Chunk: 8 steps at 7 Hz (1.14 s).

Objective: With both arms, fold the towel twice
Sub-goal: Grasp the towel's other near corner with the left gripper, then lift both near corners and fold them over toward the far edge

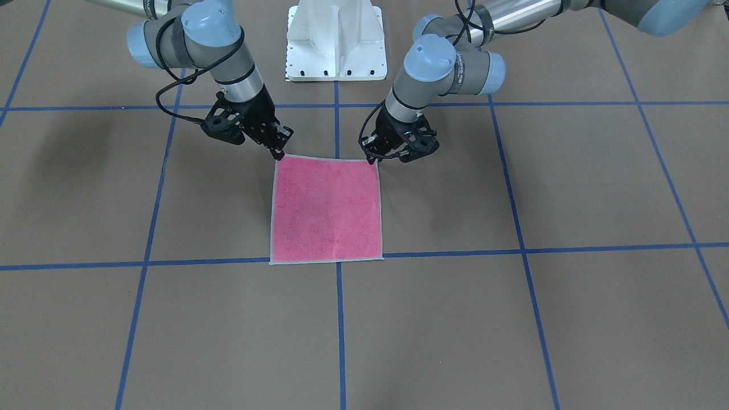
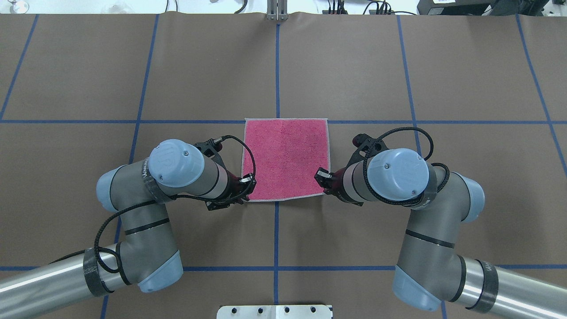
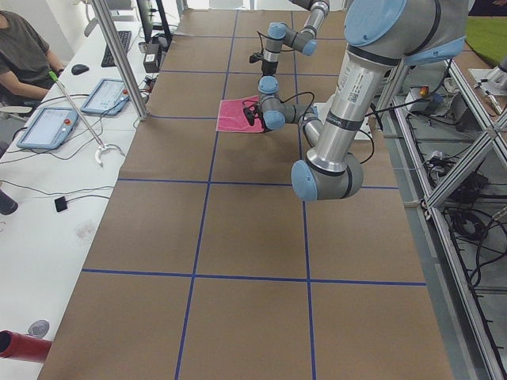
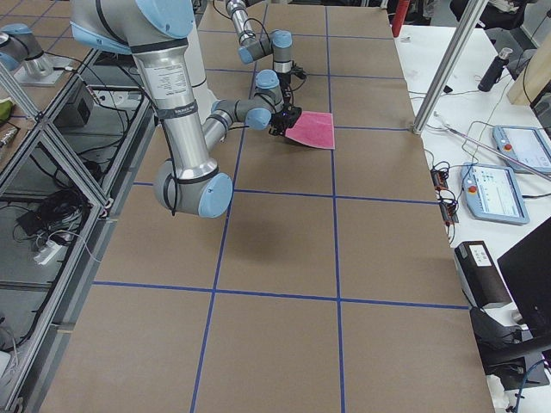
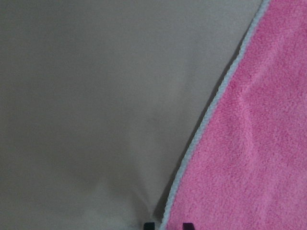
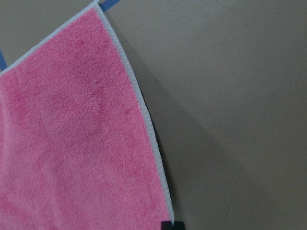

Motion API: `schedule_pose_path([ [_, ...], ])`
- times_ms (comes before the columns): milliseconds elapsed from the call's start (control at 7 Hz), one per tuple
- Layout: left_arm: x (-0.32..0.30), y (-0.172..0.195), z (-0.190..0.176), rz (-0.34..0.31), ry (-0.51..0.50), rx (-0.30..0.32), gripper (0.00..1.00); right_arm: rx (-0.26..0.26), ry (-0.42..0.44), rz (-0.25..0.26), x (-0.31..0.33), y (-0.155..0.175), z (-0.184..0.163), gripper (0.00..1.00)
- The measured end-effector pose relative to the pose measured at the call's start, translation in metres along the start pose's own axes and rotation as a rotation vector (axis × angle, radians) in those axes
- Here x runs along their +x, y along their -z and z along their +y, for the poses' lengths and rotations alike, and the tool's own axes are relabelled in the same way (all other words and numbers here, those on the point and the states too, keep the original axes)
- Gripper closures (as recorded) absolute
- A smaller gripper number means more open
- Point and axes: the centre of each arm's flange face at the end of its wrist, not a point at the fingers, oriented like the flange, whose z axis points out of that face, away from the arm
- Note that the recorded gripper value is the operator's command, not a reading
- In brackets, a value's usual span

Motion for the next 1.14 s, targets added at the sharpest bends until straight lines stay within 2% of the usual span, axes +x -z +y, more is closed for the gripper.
schedule_pose_path([
  [571, 0.01, 0.01, 0.003, 0.029, 0.045, 0.012, 1.0, 0.0, 0.002, 0.0, 0.0, 0.0, -0.001, 1.0],
  [1143, 0.02, 0.054, 0.018, 0.096, 0.054, -0.007, 1.0, -0.018, 0.004, -0.019, 0.012, 0.023, 0.001, 1.0],
])
